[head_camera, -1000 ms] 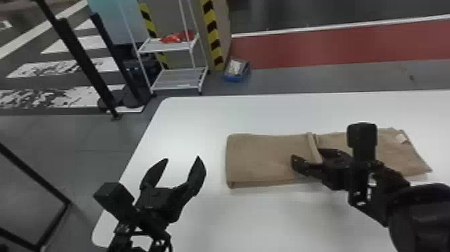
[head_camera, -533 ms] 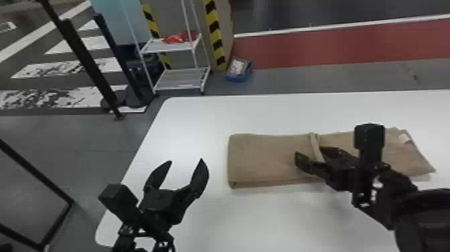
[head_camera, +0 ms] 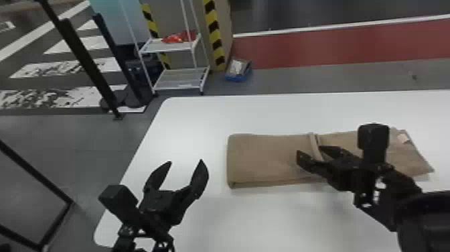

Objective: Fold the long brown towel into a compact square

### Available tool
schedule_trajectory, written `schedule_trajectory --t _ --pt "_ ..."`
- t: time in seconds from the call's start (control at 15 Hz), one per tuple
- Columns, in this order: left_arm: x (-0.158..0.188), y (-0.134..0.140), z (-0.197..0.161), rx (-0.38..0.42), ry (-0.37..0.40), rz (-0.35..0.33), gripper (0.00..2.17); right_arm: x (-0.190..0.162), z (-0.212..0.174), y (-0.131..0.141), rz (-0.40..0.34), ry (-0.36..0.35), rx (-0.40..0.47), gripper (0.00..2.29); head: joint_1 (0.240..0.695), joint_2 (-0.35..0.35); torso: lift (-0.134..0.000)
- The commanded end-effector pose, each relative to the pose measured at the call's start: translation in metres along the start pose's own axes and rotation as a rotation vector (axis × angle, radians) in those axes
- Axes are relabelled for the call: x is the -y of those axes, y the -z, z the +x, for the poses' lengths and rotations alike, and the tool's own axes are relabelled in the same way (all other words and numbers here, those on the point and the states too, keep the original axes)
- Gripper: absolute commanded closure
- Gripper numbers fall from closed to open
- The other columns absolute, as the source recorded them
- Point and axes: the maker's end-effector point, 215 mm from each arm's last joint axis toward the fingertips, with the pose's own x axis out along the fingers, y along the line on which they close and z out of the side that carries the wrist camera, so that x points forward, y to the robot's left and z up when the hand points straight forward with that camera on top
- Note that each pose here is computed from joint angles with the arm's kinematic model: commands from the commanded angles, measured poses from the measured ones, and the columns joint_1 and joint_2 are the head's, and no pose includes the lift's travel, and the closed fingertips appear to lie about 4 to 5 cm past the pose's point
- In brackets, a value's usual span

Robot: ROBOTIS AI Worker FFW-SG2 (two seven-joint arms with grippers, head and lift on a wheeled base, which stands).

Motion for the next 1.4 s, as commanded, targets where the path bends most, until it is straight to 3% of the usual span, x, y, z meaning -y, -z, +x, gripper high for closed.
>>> schedule_trajectory --t 0.0,0.53,0.8,0.93,1.07,1.33 --pt "0.000 0.002 0.000 -0.002 -0.002 -0.003 0.02 0.007 -0.012 -0.009 0.009 0.015 0.029 0.35 0.695 0.257 -0.123" --pt "0.002 0.005 0.002 -0.008 0.002 -0.005 0.02 0.009 0.001 0.007 -0.009 0.018 -0.039 0.35 0.695 0.233 -0.123" --pt "0.000 0.006 0.001 -0.010 -0.001 -0.005 0.03 0.008 0.002 0.008 -0.014 0.016 -0.042 0.59 0.695 0.243 -0.123" --pt "0.000 0.006 0.001 -0.010 -0.001 -0.005 0.03 0.007 0.001 0.008 -0.011 0.016 -0.041 0.60 0.695 0.245 -0.123" --pt "0.000 0.006 0.001 -0.010 -0.001 -0.005 0.03 0.007 -0.001 0.008 -0.009 0.012 -0.036 0.83 0.695 0.244 -0.123" --pt "0.001 0.008 0.001 -0.015 0.000 -0.007 0.03 0.009 -0.005 0.012 0.000 0.015 -0.038 0.89 0.695 0.244 -0.123"
